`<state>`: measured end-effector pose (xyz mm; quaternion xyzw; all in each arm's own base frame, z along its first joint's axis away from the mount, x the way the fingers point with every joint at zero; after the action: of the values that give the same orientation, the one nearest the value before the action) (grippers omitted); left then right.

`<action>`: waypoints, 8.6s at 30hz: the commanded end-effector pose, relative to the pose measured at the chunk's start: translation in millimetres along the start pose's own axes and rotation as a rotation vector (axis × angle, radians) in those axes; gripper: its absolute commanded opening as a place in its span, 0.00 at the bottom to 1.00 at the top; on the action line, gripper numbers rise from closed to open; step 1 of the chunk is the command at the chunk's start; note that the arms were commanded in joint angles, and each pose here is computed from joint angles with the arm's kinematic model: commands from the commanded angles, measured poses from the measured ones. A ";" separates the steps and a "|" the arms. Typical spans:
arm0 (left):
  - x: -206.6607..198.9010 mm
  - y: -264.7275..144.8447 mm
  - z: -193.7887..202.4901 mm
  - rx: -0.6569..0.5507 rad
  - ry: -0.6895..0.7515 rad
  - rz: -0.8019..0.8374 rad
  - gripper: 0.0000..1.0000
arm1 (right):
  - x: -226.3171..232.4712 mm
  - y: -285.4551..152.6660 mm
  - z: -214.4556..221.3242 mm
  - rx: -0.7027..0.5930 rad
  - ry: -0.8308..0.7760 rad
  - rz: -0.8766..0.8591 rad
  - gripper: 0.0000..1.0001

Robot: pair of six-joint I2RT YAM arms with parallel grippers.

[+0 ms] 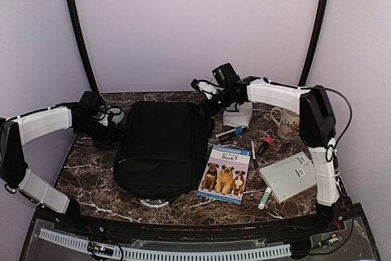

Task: Pack the student bag
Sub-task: Move the student bag to the center of the board, then pick up the book at the center of the board, then pass from the left arm to the right

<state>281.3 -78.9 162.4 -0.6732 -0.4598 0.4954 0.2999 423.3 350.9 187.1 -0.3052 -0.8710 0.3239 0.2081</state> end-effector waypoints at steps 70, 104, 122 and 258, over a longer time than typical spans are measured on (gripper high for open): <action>-79.8 -68.6 7.2 -0.111 -0.004 0.170 0.59 | 44.8 -154.1 139.0 0.220 -0.301 0.228 0.60; -243.5 135.3 55.3 0.301 0.388 0.377 0.73 | 49.4 -131.0 233.4 0.219 -0.304 0.066 0.39; -217.3 167.6 78.1 0.351 0.357 0.267 0.75 | 39.9 -98.0 261.8 0.394 -0.310 0.099 0.37; -280.0 -102.7 37.0 -0.591 0.820 1.045 0.00 | 93.4 -252.8 39.9 -0.215 0.019 -0.887 0.94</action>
<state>193.9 -301.9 324.8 -0.9833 -0.0608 0.1688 0.0322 248.1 228.2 328.5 0.0036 -0.9404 0.1264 0.3157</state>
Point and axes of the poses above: each gripper's point midway between its finger pads, its own y axis out along the fingers, its own x axis along the line the jaws close on, z = x × y, the point moved 8 cm from there along -y, back along the fingers, and after that the axes turned 12 degrees about y, right-handed, at the moved point
